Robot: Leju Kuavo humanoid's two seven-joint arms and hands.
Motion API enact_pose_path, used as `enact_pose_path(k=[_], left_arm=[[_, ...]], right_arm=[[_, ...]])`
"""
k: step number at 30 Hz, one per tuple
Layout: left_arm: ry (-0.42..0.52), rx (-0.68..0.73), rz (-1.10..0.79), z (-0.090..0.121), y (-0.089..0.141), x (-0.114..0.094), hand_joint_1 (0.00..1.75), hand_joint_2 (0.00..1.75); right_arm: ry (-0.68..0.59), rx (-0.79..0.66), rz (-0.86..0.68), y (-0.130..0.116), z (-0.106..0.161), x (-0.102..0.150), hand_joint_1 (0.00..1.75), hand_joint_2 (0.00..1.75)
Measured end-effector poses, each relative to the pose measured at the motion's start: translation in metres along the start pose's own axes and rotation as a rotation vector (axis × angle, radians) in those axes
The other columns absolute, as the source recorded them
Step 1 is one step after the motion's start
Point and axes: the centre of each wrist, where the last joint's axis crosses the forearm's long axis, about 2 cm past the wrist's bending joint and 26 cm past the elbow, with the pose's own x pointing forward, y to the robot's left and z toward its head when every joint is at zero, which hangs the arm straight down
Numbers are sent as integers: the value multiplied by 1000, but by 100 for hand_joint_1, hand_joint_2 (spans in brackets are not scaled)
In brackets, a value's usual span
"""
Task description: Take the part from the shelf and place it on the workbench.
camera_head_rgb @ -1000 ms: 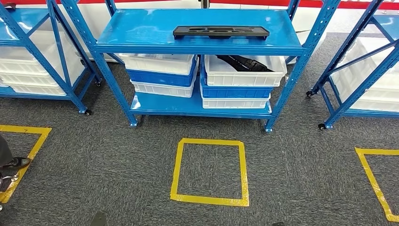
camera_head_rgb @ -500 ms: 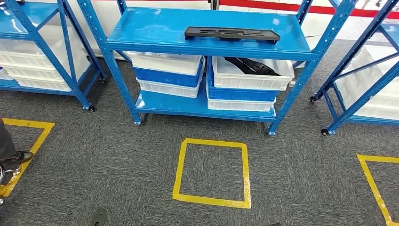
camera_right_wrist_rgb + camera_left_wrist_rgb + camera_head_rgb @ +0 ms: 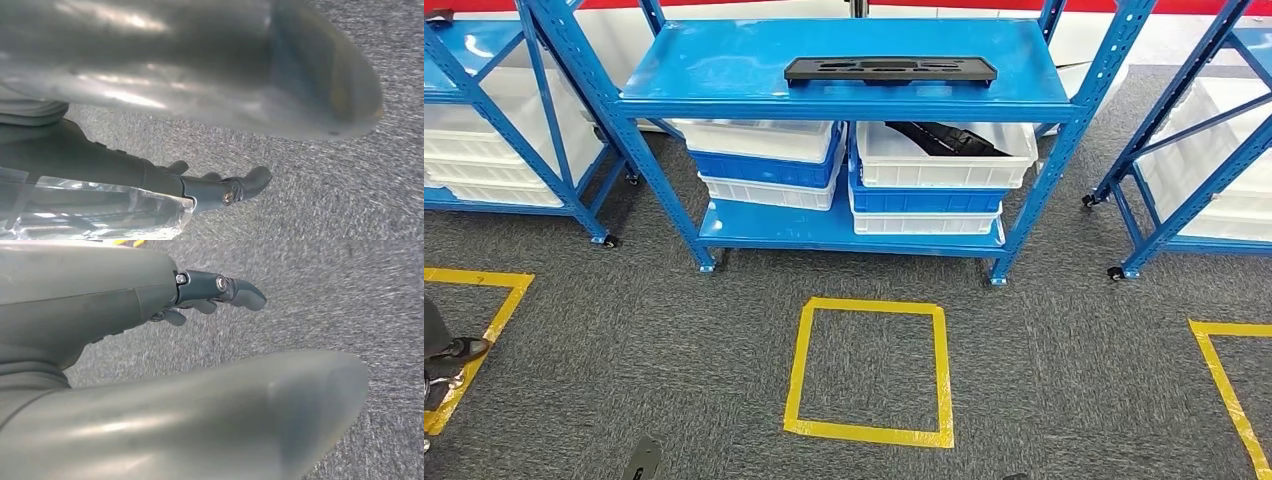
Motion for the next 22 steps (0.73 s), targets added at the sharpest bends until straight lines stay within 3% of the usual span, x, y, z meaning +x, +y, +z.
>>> enact_pose_path(k=[22], left_arm=[[-8, 0, -5, 1, -4, -3, 0, 0]], right_arm=[[7, -8, 3, -1, 0, -2, 0, 0]])
